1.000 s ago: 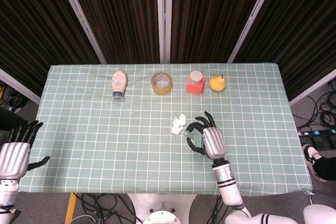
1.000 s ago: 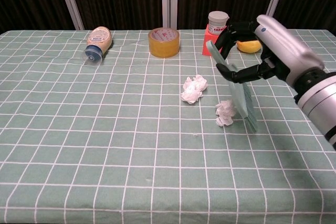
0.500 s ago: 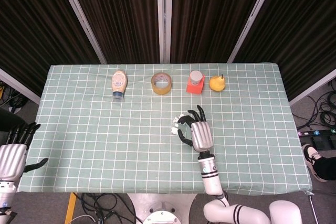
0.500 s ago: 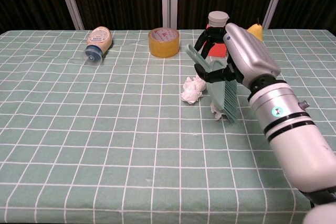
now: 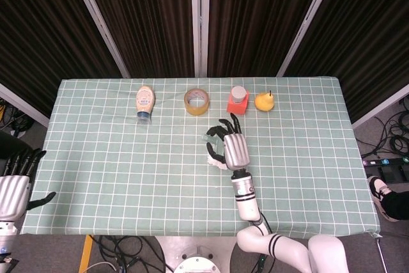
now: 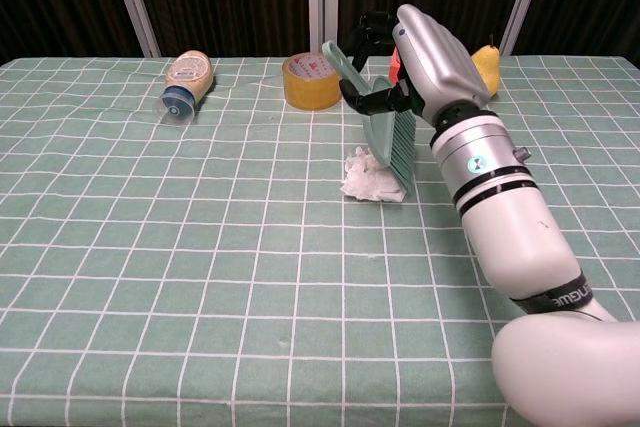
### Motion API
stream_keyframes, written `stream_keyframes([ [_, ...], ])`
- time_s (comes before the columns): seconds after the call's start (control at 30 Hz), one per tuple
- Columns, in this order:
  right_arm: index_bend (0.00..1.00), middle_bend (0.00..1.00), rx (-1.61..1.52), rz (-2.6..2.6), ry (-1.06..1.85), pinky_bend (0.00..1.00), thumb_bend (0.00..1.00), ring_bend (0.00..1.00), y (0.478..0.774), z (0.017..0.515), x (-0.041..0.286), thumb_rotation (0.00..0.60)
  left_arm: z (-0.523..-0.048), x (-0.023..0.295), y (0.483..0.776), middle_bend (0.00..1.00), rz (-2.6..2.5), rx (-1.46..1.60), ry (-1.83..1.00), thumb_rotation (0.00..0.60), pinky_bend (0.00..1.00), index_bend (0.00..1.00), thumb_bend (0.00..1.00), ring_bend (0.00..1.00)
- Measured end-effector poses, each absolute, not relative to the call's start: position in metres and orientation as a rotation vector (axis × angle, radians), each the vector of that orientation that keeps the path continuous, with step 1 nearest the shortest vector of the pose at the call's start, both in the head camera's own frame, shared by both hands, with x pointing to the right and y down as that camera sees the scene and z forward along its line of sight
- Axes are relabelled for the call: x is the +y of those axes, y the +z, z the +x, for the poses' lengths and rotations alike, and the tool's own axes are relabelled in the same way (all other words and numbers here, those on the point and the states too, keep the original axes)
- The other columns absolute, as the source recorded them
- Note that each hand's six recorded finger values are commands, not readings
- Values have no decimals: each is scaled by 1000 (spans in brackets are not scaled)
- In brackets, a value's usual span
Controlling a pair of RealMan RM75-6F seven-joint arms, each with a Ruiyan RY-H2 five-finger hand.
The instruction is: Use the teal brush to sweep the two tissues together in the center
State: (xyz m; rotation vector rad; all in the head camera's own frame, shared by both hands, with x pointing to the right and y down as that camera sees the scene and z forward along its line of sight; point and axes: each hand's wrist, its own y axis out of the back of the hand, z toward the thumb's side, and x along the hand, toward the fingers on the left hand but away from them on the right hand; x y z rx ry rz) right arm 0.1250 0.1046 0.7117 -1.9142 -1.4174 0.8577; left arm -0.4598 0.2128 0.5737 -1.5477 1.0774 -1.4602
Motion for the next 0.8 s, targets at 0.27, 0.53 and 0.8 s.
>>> stream_keyframes([
  [0.27,530,525,-1332,-1887,845,0,446,207,678,189,91,600,-457,211,577,99,-1556,1068,-1452,600,36,114,0,11],
  [0.53,517,474,-982,-1913,1139,0,442,117,678,268,89,600,-454,213,579,98,-1559,1052,-1463,600,36,114,0,12],
  [0.8,390,403,-663,-1839,1366,0,427,47,713,305,117,600,-451,212,580,98,-1556,1044,-1468,600,36,114,0,11],
])
